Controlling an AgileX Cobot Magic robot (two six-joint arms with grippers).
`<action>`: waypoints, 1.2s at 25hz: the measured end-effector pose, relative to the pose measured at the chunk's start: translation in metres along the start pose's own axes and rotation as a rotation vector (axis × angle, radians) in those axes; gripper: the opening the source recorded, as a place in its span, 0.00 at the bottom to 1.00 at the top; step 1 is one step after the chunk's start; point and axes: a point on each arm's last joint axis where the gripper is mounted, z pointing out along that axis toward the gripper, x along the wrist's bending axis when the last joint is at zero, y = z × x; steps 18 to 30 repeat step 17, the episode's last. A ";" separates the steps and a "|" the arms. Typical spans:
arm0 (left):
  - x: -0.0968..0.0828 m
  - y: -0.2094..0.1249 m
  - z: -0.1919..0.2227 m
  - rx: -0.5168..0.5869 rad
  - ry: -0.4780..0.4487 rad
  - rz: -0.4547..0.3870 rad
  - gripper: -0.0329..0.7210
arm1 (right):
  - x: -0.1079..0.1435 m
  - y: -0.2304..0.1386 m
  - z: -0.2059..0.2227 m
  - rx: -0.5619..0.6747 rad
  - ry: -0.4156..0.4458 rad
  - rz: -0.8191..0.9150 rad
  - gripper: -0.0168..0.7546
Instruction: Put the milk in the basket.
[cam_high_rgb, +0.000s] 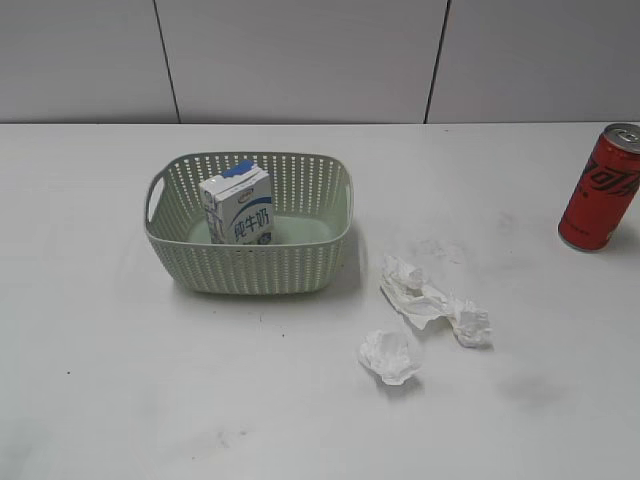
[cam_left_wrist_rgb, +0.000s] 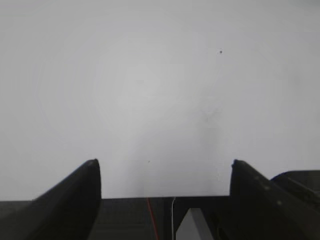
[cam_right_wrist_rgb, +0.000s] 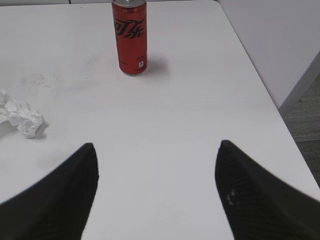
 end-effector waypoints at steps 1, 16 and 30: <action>-0.001 -0.003 -0.005 -0.036 -0.001 0.003 0.82 | 0.000 0.000 0.000 0.000 0.000 0.000 0.78; -0.013 -0.052 -0.047 -0.452 0.023 0.055 0.74 | 0.000 0.000 0.000 0.000 0.000 0.000 0.78; -0.013 -0.055 -0.049 -0.475 0.025 0.058 0.74 | 0.000 0.000 0.000 0.000 0.000 0.000 0.78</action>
